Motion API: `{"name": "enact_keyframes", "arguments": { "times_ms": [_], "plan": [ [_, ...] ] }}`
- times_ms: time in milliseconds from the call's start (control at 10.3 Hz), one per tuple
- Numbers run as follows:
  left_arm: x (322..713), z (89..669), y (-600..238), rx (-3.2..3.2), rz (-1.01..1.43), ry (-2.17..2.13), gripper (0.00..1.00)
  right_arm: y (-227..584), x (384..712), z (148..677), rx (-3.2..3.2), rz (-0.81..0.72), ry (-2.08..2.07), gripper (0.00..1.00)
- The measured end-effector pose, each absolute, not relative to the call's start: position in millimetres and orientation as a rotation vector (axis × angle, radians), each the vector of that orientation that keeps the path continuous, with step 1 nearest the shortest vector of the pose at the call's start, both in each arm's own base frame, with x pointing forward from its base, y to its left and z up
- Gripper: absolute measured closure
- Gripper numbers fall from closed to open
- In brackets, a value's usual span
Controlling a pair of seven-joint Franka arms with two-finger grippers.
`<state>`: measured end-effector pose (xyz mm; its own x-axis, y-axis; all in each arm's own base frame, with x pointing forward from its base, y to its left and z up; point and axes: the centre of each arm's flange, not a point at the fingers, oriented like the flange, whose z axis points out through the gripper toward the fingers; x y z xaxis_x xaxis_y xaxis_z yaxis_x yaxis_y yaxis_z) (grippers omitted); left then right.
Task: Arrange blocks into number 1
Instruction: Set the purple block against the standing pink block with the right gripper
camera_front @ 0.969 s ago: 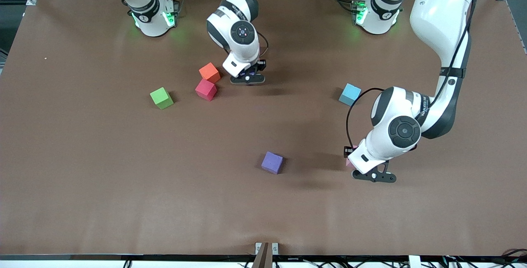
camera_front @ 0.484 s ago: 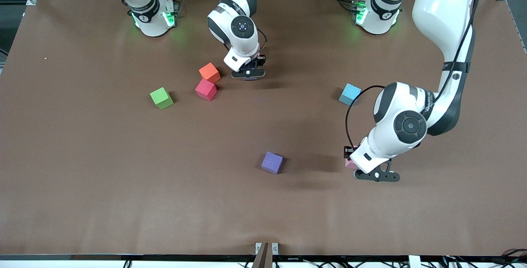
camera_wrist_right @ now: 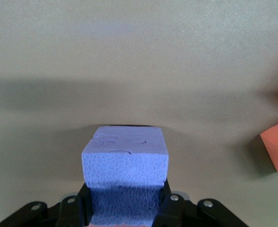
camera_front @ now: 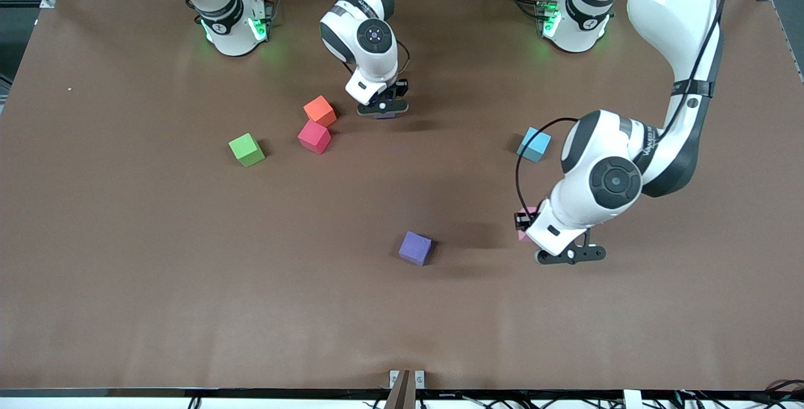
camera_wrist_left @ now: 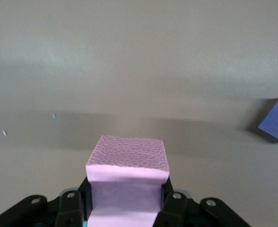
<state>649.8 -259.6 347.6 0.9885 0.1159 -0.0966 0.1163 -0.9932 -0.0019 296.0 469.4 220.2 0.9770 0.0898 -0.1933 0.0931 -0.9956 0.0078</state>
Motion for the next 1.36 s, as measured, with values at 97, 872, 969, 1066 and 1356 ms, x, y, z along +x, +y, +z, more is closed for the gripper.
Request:
{"name": "enact_keyframes", "arguments": {
  "times_ms": [97,872,969,1066,1356],
  "plan": [
    [638.5,341.7,-274.7,3.139,-0.201,0.225,0.44,469.1,293.4,218.6,3.103,-0.305,0.147,0.45],
    [577.3,301.4,-359.5,3.186,-0.326,0.279,0.44,470.8,282.6,213.7,3.102,-0.3,0.14,0.45],
    [577.3,299.2,-359.2,3.187,-0.331,0.28,0.44,470.9,281.5,213.3,3.1,-0.301,0.142,0.45],
    [577.3,297.8,-359.2,3.188,-0.334,0.28,0.44,470.7,281.1,212.9,3.099,-0.302,0.141,0.45],
    [571.1,292.5,-368.7,3.184,-0.353,0.263,0.44,469.0,279.7,210.7,3.103,-0.327,0.069,0.34]
  ]
}}
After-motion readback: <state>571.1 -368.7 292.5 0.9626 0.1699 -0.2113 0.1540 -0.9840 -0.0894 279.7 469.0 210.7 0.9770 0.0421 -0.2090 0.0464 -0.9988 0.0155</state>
